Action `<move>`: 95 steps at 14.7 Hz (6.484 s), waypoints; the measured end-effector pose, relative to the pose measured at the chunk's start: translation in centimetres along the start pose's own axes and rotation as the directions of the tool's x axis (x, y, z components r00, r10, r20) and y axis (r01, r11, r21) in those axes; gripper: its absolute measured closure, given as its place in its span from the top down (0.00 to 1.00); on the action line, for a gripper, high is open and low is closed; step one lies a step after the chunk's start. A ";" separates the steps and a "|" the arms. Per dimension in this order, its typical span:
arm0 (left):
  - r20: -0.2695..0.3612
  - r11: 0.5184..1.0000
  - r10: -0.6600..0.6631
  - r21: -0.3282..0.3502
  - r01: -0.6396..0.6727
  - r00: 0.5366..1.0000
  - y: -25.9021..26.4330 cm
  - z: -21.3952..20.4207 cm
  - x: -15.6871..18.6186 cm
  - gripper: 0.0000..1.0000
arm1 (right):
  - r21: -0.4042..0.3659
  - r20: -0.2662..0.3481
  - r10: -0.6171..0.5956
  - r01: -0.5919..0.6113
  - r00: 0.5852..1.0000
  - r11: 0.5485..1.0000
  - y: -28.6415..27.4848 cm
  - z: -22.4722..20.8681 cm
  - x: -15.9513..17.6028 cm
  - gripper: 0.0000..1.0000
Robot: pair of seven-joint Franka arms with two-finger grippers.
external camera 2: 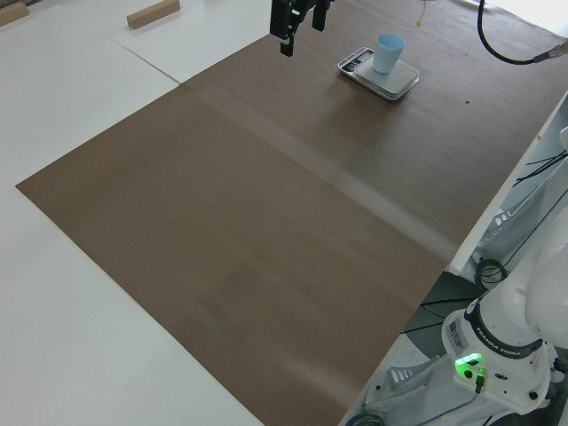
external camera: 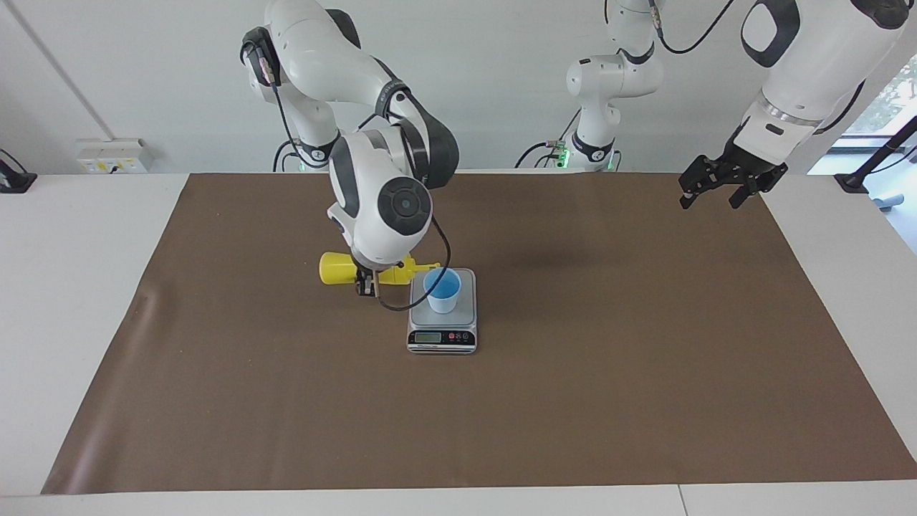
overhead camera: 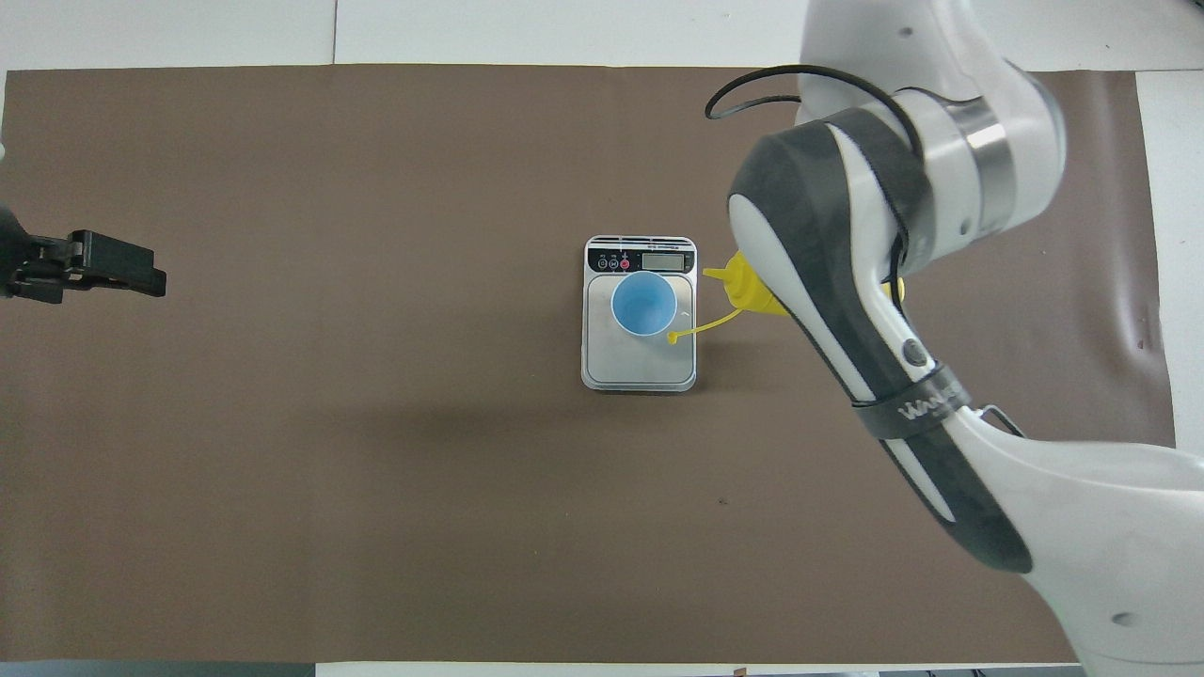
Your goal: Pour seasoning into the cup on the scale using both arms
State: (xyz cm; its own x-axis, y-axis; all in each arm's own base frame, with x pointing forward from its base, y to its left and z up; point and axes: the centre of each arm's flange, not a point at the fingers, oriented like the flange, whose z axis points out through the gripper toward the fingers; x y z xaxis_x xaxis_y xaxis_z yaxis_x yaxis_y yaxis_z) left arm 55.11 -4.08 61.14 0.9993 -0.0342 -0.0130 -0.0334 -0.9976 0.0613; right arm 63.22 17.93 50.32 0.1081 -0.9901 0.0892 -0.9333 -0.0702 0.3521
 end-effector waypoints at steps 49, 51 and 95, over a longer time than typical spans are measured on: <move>-0.035 0.998 0.042 0.046 -0.040 0.999 -0.2 -1.0 0.2 1.00 | 0.303 0.916 -0.147 -0.402 0.374 0.864 5.4 30.5 30.6 0.63; -0.033 0.998 0.042 0.046 -0.041 0.999 -0.2 -1.0 0.2 1.00 | 0.306 0.915 -0.150 -0.402 0.375 0.863 5.4 30.3 30.6 0.85; -0.016 0.997 0.053 0.061 -0.052 0.998 -0.7 -0.8 0.1 1.00 | 0.192 -0.145 -0.914 0.917 0.378 0.349 12.7 -3.6 20.0 1.00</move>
State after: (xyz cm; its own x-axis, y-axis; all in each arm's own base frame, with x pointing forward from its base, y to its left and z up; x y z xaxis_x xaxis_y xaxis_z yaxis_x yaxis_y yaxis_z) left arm 55.24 -3.36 61.85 0.9963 -0.0858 0.0067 -0.0858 -0.9963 0.0004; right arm 54.81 -2.32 59.93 0.9437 -0.2930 -0.1535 -0.2927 -0.9559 0.0255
